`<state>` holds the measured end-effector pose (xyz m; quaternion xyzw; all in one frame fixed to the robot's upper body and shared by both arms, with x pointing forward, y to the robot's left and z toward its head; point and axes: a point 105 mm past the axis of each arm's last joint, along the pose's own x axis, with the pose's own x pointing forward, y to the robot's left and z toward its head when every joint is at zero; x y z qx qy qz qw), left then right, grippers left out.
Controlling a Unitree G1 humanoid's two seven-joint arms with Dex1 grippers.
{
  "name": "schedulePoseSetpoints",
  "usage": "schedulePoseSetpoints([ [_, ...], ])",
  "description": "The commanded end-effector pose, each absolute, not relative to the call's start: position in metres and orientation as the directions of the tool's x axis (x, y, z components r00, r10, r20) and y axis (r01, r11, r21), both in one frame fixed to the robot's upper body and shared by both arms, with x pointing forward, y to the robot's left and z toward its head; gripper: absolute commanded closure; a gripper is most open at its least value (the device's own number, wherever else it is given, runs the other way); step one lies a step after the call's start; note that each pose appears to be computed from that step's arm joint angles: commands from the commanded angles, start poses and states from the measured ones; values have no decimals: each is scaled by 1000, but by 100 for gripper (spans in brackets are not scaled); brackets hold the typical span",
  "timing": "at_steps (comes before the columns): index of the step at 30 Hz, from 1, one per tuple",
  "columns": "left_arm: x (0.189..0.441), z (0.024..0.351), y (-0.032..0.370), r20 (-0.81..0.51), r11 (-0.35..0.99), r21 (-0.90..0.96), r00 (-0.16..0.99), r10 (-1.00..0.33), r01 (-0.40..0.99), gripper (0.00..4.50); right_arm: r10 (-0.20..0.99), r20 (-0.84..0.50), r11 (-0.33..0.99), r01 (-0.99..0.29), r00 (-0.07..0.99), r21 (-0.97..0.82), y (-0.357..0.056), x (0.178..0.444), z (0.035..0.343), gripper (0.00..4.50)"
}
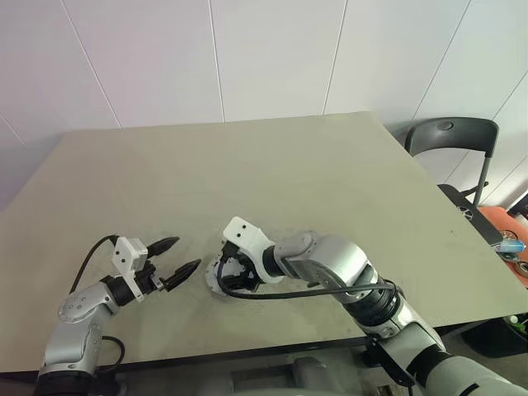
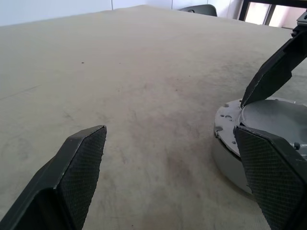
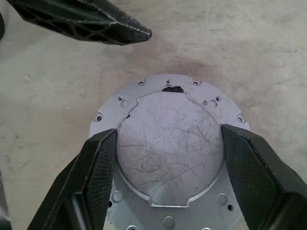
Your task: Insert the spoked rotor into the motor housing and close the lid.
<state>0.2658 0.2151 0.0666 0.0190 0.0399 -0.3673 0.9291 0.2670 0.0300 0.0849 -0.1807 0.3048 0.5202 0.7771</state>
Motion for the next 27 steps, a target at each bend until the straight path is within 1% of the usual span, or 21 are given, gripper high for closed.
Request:
schedulePoseSetpoints([
  [1,270,80,212,-58,721,50,723,-689,691,0,654,-676,396,-915,340,-76,21,276,80,148],
  [8,272,83,210,-55,719,53,721,-691,693,0,672,-676,367,-929,302,-50,19,274,77,148],
  [10,273,84,209,-53,719,55,721,-691,693,0,678,-671,344,-936,299,-69,18,276,78,148],
  [12,273,85,208,-52,719,55,721,-691,693,0,680,-671,324,-942,296,-86,16,278,77,148],
  [20,277,92,204,-45,718,63,720,-692,694,0,727,-606,310,-942,322,-129,16,297,83,148],
  [22,278,95,202,-42,717,65,720,-693,694,0,732,-609,301,-947,306,-115,15,298,81,148],
  [27,280,101,198,-39,715,67,717,-695,696,0,760,-610,267,-964,224,-22,18,292,75,148],
])
